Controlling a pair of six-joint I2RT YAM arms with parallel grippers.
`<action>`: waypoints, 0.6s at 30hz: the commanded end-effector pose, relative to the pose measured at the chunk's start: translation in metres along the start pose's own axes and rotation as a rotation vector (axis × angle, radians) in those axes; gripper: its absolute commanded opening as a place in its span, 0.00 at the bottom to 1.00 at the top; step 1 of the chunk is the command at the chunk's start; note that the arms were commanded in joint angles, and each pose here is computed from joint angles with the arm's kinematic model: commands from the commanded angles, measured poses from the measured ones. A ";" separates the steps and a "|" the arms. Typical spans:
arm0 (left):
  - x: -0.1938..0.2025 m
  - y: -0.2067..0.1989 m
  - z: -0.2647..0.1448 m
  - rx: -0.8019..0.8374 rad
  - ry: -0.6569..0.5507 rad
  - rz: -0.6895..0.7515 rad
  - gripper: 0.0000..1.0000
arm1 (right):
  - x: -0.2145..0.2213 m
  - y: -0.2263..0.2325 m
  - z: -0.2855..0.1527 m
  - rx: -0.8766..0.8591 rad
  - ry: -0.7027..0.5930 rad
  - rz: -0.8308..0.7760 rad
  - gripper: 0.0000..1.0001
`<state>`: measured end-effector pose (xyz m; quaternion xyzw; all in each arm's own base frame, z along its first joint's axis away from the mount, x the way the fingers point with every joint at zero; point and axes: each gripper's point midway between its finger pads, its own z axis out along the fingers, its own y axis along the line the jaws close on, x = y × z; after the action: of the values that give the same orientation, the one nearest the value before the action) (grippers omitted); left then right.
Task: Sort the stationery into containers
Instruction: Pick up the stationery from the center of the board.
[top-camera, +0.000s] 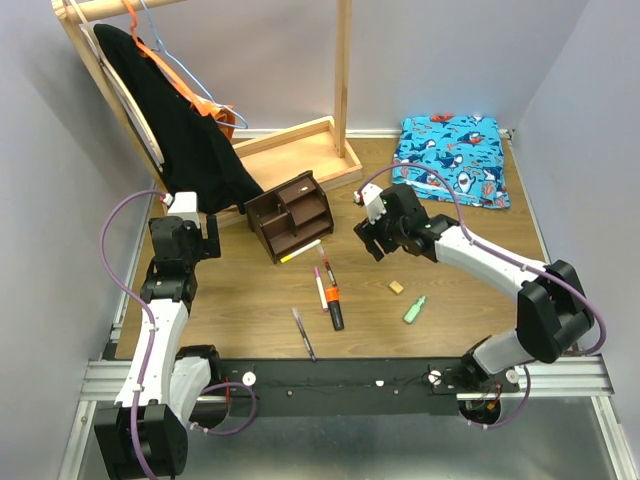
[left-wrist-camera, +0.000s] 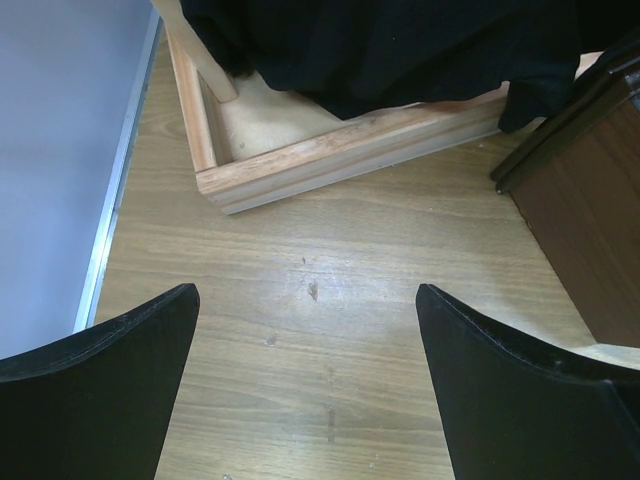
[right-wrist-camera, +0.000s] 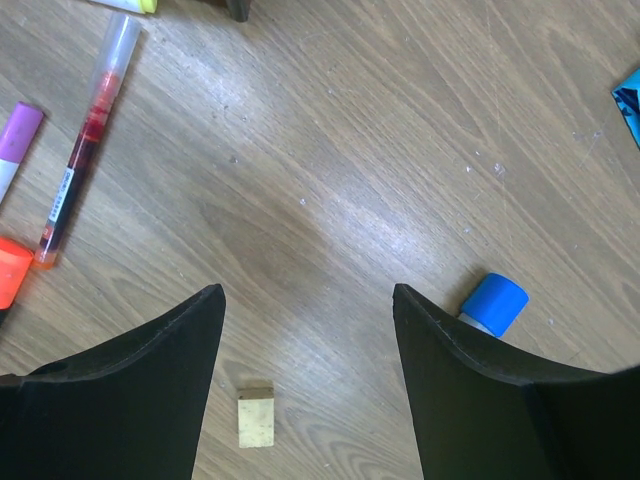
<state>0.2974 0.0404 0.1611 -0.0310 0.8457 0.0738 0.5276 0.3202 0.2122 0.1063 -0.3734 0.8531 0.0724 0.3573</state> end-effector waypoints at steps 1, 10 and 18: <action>-0.021 0.000 -0.004 0.008 -0.060 -0.017 0.99 | 0.000 -0.007 -0.010 0.033 -0.022 -0.013 0.76; -0.020 0.002 -0.006 0.004 -0.063 0.005 0.99 | -0.003 -0.007 -0.017 0.026 -0.036 -0.001 0.77; -0.024 0.002 -0.007 0.008 -0.074 0.010 0.99 | -0.006 -0.001 -0.015 -0.006 -0.037 0.021 0.82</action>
<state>0.2965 0.0406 0.1655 -0.0293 0.8416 0.0753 0.5340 0.3170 0.2076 0.1176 -0.3684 0.8486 0.0752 0.3721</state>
